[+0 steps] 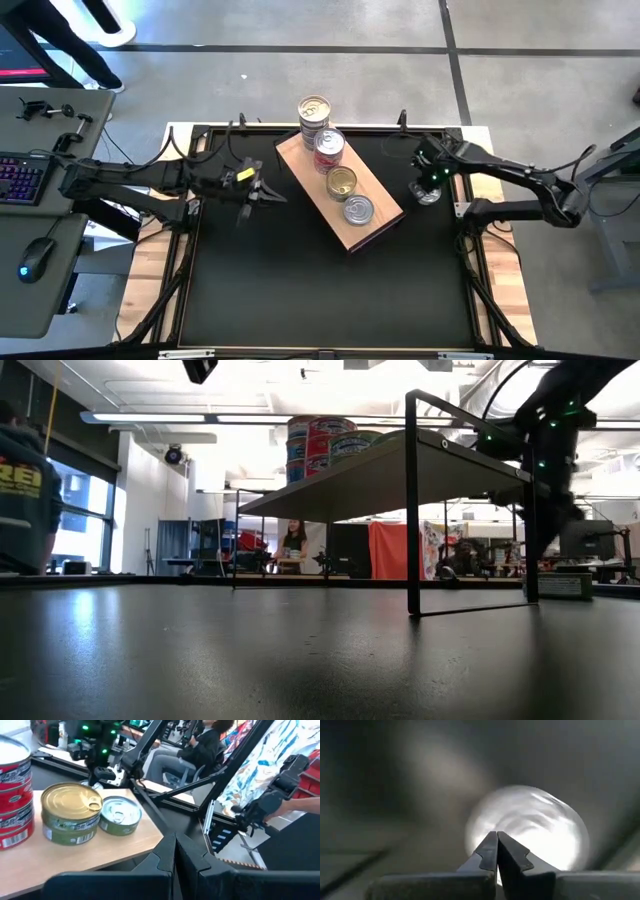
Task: Stack canned seafood by type on shelf
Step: Stack the green tuna can on top of the green tuna can on the shelf
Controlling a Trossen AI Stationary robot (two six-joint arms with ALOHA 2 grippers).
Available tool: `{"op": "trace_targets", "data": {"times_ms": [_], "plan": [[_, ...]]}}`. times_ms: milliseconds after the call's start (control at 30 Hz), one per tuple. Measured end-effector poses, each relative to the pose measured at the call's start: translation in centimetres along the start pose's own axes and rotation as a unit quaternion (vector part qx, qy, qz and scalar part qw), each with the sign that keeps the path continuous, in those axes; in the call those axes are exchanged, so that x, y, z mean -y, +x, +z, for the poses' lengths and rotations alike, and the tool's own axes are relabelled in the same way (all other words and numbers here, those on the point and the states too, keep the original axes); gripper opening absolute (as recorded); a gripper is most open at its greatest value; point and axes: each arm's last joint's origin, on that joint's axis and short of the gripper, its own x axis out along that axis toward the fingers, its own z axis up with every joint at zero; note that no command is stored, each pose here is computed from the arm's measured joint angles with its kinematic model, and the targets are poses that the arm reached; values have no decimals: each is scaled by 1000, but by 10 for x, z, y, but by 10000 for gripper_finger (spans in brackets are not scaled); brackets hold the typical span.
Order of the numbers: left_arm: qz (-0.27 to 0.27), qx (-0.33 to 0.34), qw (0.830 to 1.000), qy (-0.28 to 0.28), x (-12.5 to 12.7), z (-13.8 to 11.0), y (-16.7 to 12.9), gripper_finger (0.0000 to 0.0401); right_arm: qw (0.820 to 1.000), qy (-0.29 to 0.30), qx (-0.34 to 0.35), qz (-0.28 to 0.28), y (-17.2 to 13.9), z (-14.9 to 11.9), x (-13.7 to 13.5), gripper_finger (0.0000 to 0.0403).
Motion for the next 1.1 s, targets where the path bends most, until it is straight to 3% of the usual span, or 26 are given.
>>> {"op": "trace_targets", "data": {"times_ms": [100, 200, 267, 333, 433, 500, 833, 1100], "plan": [[-4, 7, 1000, 2, 3, 1, 0, 0, 994, -67, 14, 86, 0, 6, -4, 0], [-3, 15, 1000, 0, 6, 1, 0, 0, 991, -78, 16, 108, -1, 7, -5, 0], [-1, 18, 1000, -3, 8, 1, 0, 0, 992, -72, 14, 105, 0, 7, -5, 0], [2, 19, 1000, -2, 9, 0, 0, 0, 996, -27, 3, 88, 0, 5, -3, 0], [4, 20, 1000, -1, 10, 0, 0, 0, 997, 83, -3, -6, 1, 2, 4, 0], [8, 22, 1000, -1, 11, -1, 0, 0, 995, 98, -5, -35, 0, 0, 7, 0], [8, 21, 1000, -1, 11, -1, 0, 0, 977, 208, -27, -47, 9, 5, 11, 0], [8, 18, 1000, -1, 11, -1, 0, 0, 977, 202, -46, -50, 20, 9, 6, 0]]}}
